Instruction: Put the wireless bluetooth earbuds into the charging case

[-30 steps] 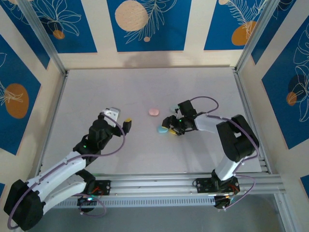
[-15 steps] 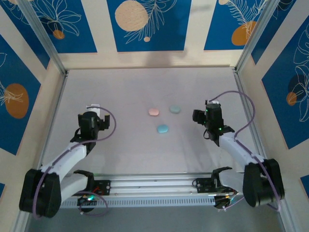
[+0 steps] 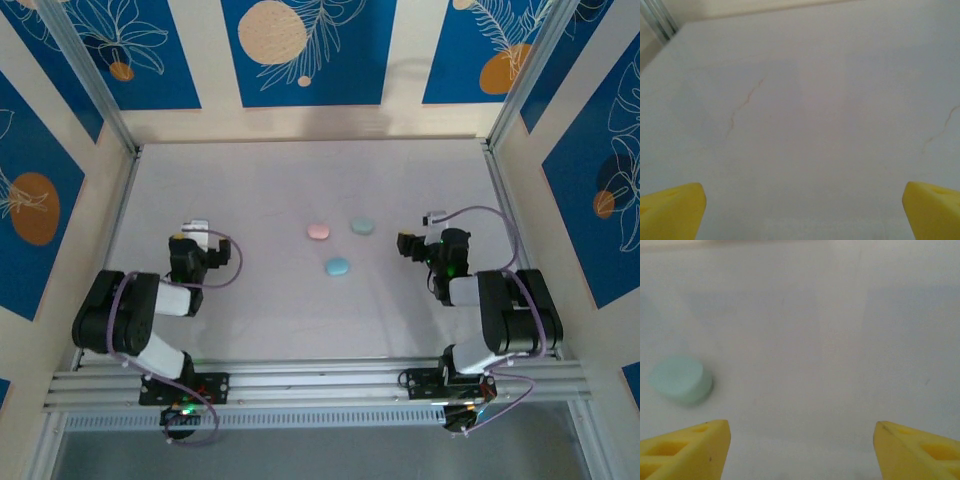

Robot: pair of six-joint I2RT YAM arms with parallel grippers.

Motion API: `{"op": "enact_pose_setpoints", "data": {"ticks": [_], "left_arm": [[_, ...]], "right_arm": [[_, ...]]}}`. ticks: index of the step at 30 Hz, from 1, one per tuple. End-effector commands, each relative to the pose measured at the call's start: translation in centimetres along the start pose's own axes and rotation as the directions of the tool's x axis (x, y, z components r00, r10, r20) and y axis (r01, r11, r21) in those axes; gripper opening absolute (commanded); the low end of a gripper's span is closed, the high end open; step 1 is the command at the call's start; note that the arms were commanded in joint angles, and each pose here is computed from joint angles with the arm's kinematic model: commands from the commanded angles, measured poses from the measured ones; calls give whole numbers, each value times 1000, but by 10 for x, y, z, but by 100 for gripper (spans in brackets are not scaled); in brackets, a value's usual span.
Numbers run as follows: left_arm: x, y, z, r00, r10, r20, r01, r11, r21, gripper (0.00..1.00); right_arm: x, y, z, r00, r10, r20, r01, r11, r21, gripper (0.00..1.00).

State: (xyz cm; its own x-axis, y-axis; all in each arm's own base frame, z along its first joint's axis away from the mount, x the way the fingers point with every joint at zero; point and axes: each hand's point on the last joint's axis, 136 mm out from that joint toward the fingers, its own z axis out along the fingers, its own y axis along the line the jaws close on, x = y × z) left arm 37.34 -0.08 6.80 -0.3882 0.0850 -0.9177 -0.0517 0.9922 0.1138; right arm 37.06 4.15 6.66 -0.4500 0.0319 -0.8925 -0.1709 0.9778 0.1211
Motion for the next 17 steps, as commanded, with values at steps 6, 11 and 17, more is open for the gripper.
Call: {"op": "enact_pose_setpoints", "data": {"ticks": [6,11,17], "left_arm": [[-31,7,7,996,-42,77,45,998,-37,100],[-32,2,8,996,-32,78,33,999,-10,100],[-32,-3,9,997,-19,72,18,1000,15,100]], "right_arm": [[-37,-21,7,995,22,95,-33,993,112,99],[-37,-20,7,995,21,96,-31,994,107,99],[-37,-20,6,995,27,94,-36,994,99,99]]}}
